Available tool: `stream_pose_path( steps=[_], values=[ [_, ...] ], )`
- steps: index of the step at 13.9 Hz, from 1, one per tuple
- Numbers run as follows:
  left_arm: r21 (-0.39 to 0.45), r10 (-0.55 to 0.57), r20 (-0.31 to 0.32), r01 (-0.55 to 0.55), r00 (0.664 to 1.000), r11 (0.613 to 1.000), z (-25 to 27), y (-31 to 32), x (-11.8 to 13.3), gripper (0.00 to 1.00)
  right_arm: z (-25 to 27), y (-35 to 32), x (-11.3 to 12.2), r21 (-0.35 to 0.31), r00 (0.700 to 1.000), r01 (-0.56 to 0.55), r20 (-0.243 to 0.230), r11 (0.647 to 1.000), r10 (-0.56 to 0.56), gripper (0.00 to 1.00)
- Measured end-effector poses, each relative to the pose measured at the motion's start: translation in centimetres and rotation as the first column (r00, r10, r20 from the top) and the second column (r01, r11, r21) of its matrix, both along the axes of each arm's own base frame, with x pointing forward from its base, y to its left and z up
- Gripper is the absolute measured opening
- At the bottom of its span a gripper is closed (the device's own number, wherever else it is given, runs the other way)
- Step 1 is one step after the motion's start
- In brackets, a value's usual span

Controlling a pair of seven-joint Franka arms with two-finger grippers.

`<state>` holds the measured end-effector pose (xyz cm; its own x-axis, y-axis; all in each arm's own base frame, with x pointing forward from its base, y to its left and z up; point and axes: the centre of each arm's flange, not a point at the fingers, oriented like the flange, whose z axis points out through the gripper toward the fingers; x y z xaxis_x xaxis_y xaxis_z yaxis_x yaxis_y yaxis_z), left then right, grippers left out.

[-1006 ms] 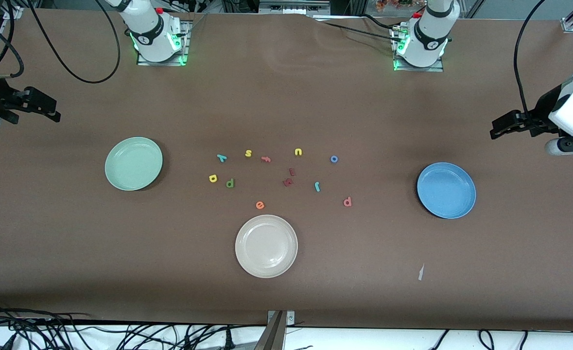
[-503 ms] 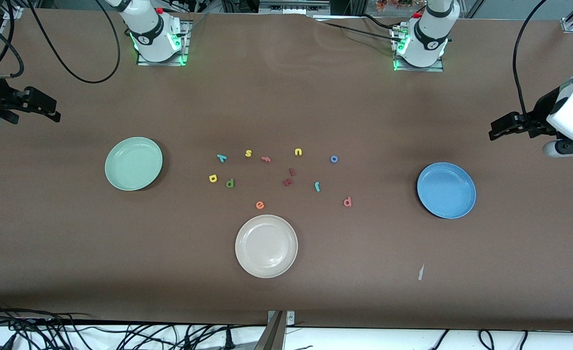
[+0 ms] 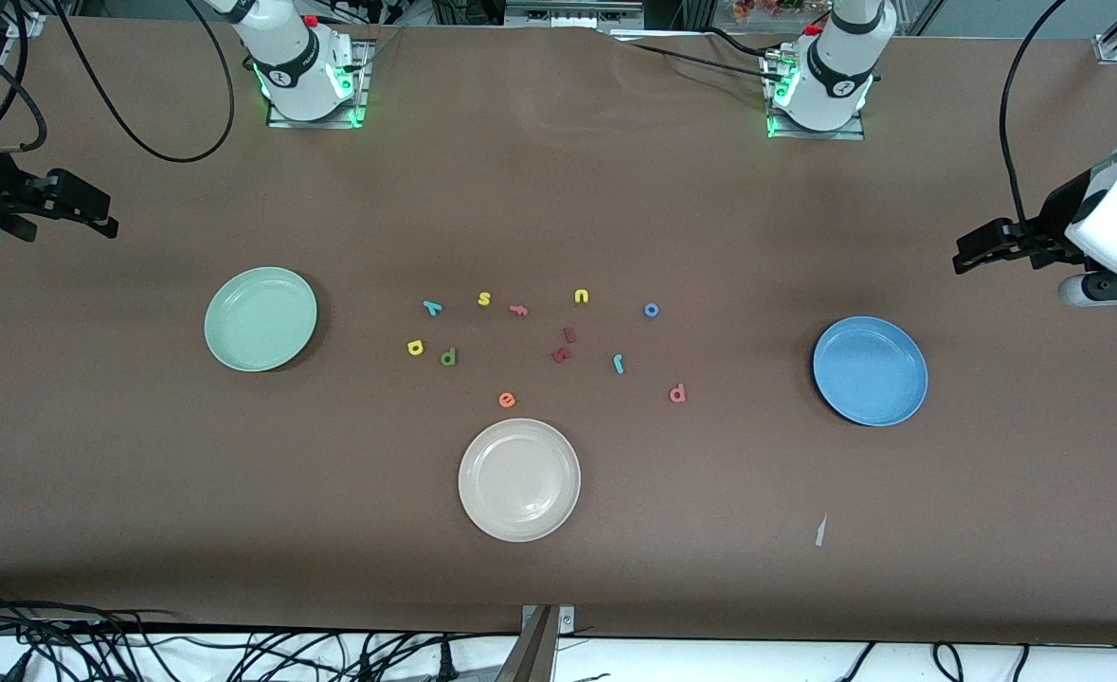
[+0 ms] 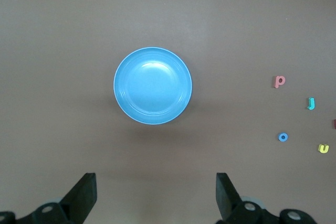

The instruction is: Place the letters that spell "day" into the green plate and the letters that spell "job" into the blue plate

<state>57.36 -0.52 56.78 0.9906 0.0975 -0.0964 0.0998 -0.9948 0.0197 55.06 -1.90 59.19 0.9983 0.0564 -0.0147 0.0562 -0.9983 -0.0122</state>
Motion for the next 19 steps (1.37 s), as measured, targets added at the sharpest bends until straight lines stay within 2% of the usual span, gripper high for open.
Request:
stream_pose_path(
  steps=[6, 10, 19],
  values=[
    [0.001, 0.0, 0.001, 0.0, 1.0, 1.0, -0.04, 0.0, 0.04, 1.0, -0.03, 0.0, 0.0, 0.0, 1.0, 0.0, -0.001, 1.0, 0.0, 1.0],
    [0.043, -0.02, 0.002, 0.019, 1.0, 0.999, -0.04, -0.36, 0.04, 1.0, -0.02, 0.18, 0.01, 0.0, 1.0, -0.004, -0.001, 1.0, 0.004, 1.0],
    [0.046, -0.023, 0.001, 0.023, 1.0, 0.999, -0.09, -0.5, 0.05, 1.0, 0.21, 0.2, 0.04, 0.0, 1.0, -0.004, 0.004, 1.0, 0.004, 1.0]
  ],
)
